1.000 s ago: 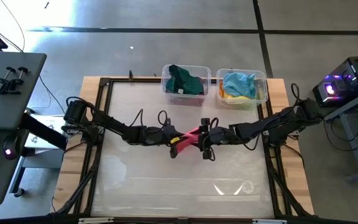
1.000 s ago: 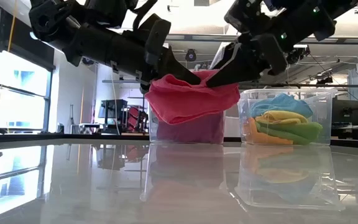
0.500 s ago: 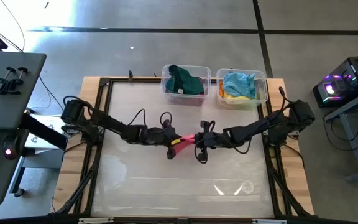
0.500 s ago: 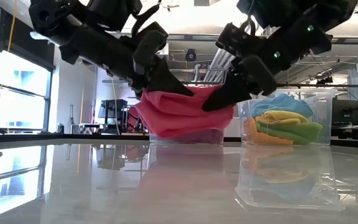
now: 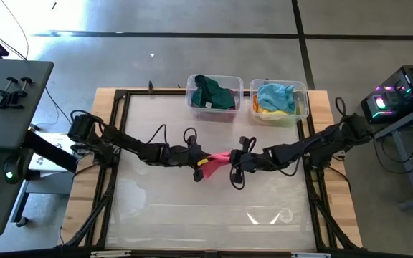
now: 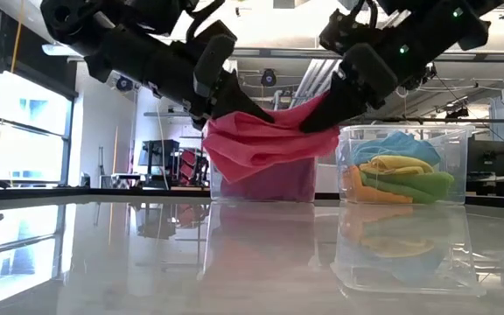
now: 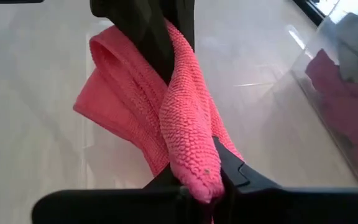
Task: Sort towels by color in basket
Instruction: Put the pink towel into the right transparent bin
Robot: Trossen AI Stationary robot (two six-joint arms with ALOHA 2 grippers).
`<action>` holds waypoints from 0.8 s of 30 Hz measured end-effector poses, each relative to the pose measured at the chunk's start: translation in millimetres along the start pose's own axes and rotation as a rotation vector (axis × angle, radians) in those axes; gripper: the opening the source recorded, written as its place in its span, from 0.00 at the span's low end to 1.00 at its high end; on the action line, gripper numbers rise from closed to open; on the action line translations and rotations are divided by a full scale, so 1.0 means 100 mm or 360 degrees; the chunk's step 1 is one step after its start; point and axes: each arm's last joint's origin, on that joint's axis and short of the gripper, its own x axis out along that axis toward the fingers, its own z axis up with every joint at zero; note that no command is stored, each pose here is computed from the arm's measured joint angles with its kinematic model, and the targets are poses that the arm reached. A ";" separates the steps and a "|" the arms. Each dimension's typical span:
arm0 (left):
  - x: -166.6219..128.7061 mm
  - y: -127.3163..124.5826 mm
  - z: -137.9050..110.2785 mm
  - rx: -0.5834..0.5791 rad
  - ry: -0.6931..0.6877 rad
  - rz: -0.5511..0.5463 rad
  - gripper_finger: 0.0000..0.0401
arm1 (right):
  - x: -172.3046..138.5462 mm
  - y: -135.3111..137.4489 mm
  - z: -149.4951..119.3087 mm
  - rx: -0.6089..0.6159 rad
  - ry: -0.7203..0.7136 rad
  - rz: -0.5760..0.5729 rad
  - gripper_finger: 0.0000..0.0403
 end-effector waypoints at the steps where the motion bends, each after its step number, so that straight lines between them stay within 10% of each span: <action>1: 0.00 -0.01 0.02 0.0005 -0.0040 -0.0022 0.03 | 0.00 0.00 0.00 0.0002 -0.0003 0.0006 0.02; 14: -0.07 -0.11 0.21 0.0041 -0.0298 -0.0331 0.42 | -0.09 -0.16 -0.19 0.0012 0.0335 -0.0156 0.04; 24: -0.05 -0.05 0.03 0.0051 -0.0022 -0.0068 0.43 | -1.12 -0.91 0.16 0.0308 0.0284 -0.1052 0.04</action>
